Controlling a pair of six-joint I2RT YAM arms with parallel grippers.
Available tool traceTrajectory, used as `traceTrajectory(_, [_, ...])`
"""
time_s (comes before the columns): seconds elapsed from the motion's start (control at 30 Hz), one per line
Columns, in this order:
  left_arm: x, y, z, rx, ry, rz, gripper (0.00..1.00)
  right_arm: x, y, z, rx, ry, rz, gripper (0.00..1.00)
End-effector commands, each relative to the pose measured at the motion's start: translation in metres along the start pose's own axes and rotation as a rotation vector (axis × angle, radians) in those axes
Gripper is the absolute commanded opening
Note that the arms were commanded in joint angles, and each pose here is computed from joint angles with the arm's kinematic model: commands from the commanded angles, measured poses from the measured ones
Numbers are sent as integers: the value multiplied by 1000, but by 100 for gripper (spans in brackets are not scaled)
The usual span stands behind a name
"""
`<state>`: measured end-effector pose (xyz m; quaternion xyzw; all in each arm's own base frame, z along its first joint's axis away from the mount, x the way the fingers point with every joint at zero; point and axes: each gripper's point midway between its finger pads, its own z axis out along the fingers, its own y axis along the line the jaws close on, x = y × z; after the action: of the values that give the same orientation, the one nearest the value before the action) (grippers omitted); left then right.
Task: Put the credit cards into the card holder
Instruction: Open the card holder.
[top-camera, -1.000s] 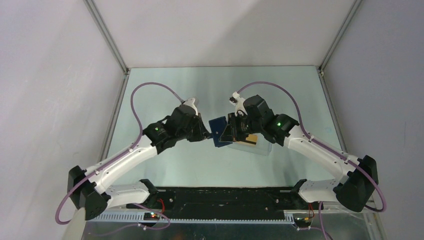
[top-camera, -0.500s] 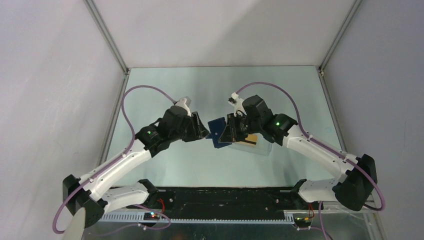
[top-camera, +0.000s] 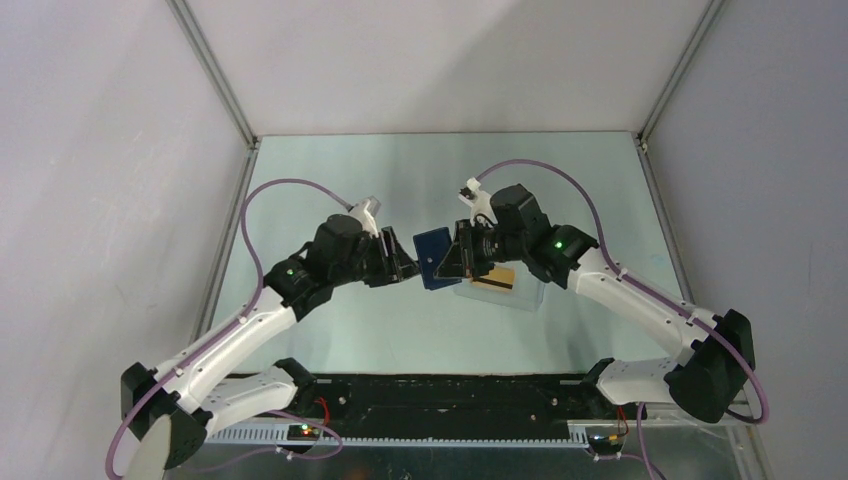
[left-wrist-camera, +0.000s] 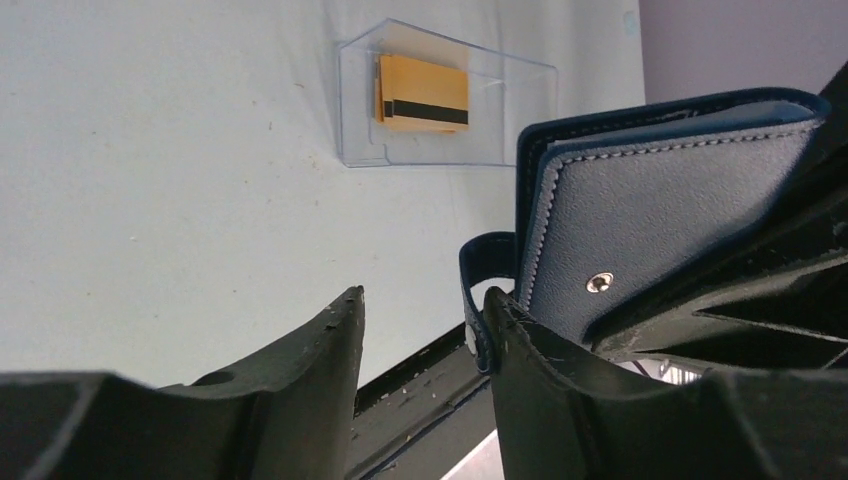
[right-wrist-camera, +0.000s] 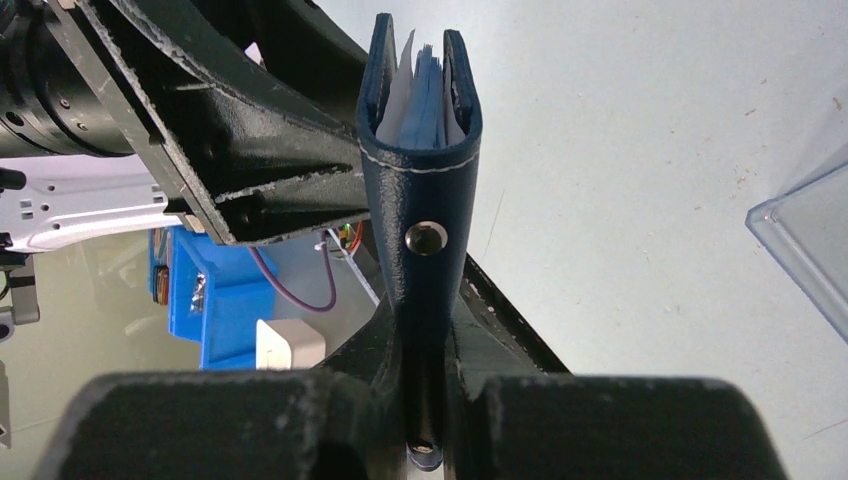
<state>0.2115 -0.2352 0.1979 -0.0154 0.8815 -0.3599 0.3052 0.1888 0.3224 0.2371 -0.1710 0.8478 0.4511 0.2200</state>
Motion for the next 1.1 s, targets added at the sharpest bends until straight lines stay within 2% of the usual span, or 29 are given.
traceTrajectory(0.0, [-3, -19, -3, 103, -1, 29, 53, -14, 20, -11, -67, -53, -30, 0])
traceTrajectory(0.13, [-8, -22, -7, 115, -29, 38, 49, -14, 21, -10, -72, -49, -28, 0])
traceTrajectory(0.4, [-17, -20, -7, 93, -68, 45, 48, -12, 21, -8, -80, -38, -26, 0])
traceTrajectory(0.67, [-33, -21, -8, 78, -111, 59, 35, -11, 21, -8, -81, -31, -27, 0])
traceTrajectory(0.9, [-36, -14, -2, 50, -110, 45, 37, -10, 20, -7, -83, -27, -26, 0])
traceTrajectory(0.97, [-36, -14, -1, 48, -109, 43, 34, -9, 20, -7, -83, -27, -27, 0])
traceTrajectory(1.07, [-36, -15, -1, 55, -105, 46, 22, -10, 20, -6, -84, -27, -26, 0])
